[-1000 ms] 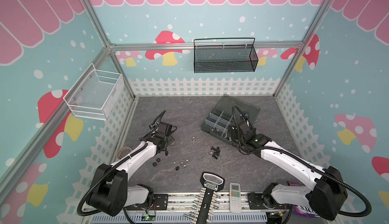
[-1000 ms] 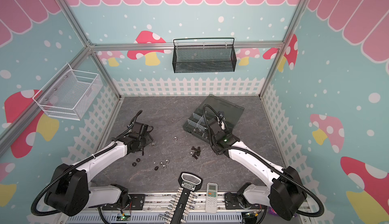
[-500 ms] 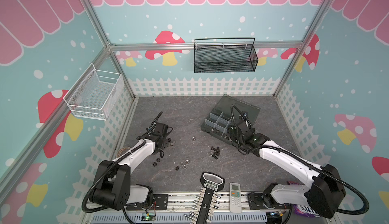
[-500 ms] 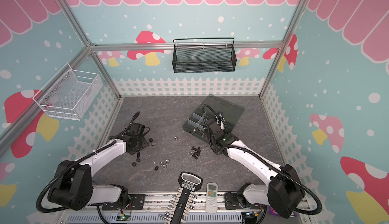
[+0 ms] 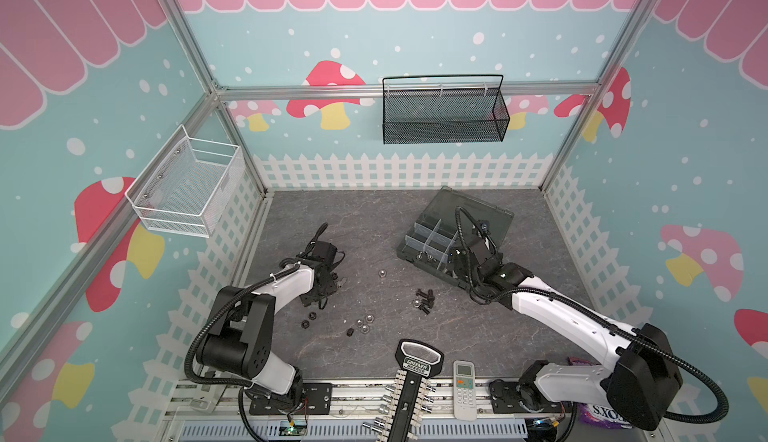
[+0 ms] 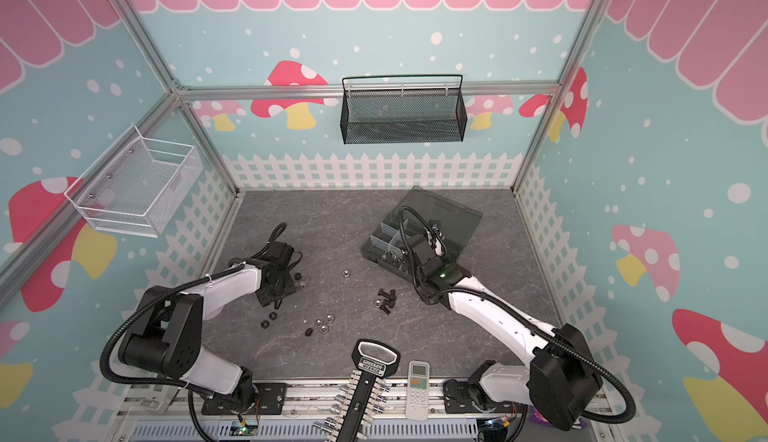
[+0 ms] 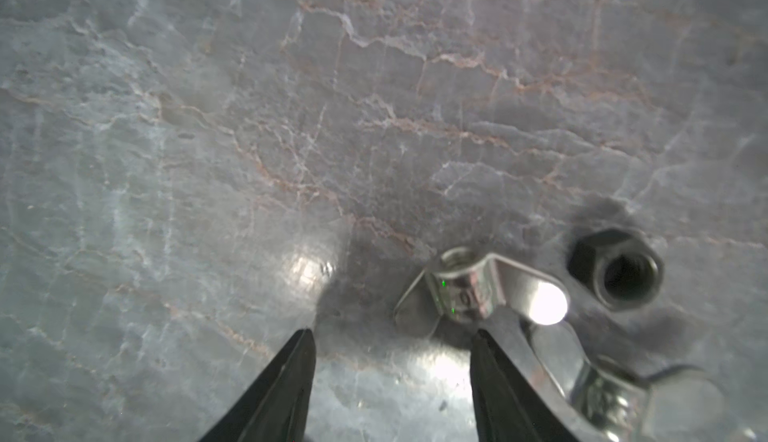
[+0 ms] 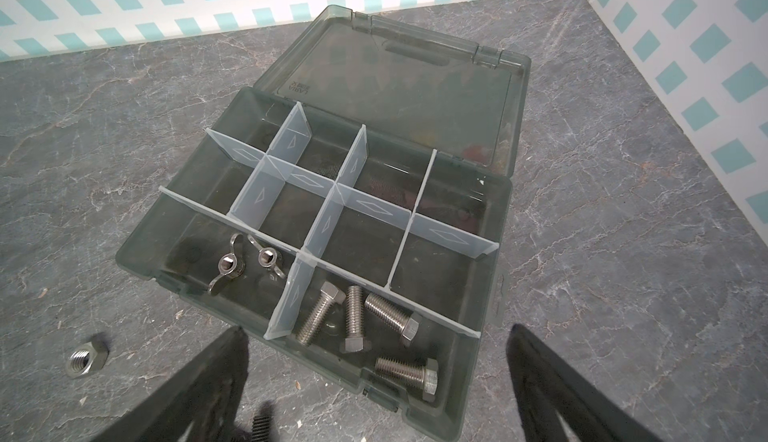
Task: Sort the screws and nuts into containers
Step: 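Move the left gripper back over the remaining wing nuts, then lower the left gripper onto a silver wing nut and close it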
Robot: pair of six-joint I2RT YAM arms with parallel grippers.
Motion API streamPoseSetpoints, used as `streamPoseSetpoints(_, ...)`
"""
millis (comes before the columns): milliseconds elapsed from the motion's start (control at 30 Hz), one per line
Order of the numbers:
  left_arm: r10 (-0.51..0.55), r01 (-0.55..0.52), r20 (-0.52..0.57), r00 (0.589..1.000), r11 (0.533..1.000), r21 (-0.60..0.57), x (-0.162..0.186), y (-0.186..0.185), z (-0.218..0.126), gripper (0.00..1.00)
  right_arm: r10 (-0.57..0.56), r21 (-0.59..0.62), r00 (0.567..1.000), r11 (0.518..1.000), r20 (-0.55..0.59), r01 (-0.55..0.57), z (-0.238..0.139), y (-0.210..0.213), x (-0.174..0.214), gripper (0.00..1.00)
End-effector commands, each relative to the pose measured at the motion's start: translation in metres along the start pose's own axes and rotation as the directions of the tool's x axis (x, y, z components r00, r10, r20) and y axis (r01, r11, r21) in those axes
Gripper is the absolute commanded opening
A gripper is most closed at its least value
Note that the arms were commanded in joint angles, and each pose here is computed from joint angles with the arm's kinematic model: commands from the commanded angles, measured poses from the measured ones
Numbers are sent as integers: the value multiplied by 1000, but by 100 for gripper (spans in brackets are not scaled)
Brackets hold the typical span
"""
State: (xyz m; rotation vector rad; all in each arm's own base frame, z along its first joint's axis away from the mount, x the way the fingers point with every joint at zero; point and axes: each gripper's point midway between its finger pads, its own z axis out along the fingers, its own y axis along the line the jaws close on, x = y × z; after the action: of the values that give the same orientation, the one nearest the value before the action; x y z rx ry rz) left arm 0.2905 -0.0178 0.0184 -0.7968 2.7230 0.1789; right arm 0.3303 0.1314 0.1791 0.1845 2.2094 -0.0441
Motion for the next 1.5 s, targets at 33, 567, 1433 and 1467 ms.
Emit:
streamPoseSetpoints(33, 8, -8, 1, 1000, 1000, -7, -11, -3, 7, 61, 23, 4, 1000, 1000, 13, -23, -1, 3, -9, 98)
streamPoseSetpoints(567, -44, 45, -26, 999, 999, 23, -19, -1, 19, 49, 6, 16, 1000, 1000, 1, -6, 5, 7, -8, 98)
streamPoseSetpoints(1433, -108, 115, -60, 992, 985, 129, -3, -6, 15, 10, 52, 0, 998, 999, 36, -52, -15, -8, -13, 98)
streamPoseSetpoints(1467, -112, 119, -62, 992, 983, 137, -2, -6, 14, 10, 54, -5, 998, 999, 36, -54, -16, -7, -13, 98)
